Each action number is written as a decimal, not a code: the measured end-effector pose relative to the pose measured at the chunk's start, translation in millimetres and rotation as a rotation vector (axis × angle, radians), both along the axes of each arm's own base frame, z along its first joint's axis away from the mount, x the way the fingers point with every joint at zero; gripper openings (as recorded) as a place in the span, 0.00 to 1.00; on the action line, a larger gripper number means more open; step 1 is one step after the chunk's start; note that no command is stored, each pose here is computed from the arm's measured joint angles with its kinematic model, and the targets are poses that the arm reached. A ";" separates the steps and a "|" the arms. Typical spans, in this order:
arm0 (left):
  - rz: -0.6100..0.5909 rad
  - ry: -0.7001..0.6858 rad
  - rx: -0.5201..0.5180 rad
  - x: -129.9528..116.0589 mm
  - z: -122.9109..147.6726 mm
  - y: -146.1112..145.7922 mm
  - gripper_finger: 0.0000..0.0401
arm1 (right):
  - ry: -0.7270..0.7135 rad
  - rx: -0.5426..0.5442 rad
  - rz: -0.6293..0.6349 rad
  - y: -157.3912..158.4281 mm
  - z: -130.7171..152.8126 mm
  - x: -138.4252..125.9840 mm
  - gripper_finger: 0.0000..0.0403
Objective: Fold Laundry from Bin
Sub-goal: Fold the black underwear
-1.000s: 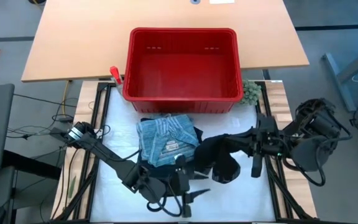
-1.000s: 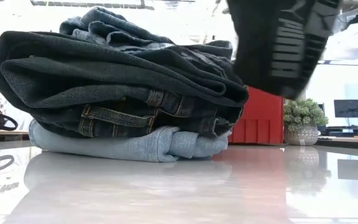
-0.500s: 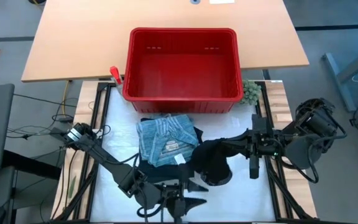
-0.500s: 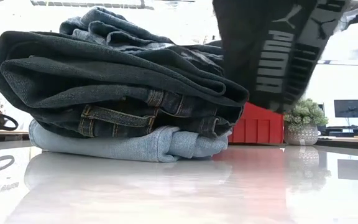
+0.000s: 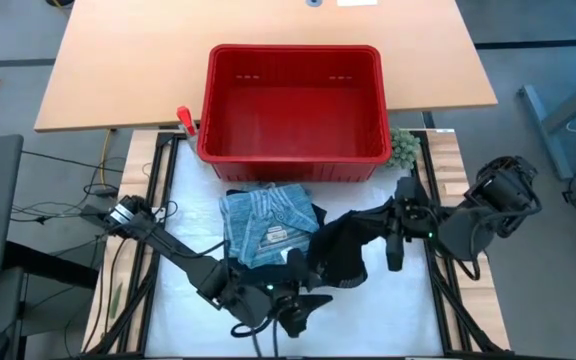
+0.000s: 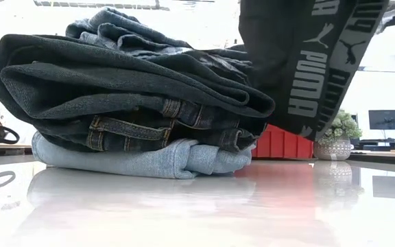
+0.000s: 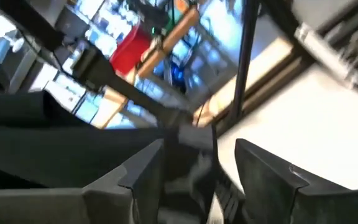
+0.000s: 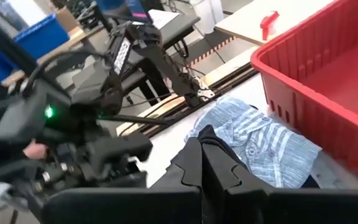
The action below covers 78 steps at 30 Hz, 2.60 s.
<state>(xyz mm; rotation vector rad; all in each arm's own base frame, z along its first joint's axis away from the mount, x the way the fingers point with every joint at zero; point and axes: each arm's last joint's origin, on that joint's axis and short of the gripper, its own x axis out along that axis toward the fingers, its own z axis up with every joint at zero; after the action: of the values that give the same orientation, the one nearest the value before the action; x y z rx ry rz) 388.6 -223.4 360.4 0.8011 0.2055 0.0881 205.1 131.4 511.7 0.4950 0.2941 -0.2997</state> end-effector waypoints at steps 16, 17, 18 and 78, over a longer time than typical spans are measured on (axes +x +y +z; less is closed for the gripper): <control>0.197 0.051 0.138 5.2 -4.4 19.1 0.51 | 0.010 0.051 -0.070 -22.6 -0.4 13.5 0.05; 0.191 0.051 0.125 6.3 -4.6 20.9 0.51 | 0.010 0.051 -0.073 -23.6 -0.3 13.8 0.05; 0.184 0.049 0.110 7.3 -4.8 22.3 0.51 | 0.010 0.052 -0.078 -24.7 -0.3 14.4 0.05; 0.425 -0.364 -0.313 -45.4 80.0 28.4 0.00 | 0.224 0.030 0.009 -57.1 -2.4 -38.6 0.30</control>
<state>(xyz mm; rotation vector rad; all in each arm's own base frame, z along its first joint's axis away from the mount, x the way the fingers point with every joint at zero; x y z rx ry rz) 343.2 -195.0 440.4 0.4086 0.0389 0.5846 166.5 74.3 509.3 0.4896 0.5186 -0.3426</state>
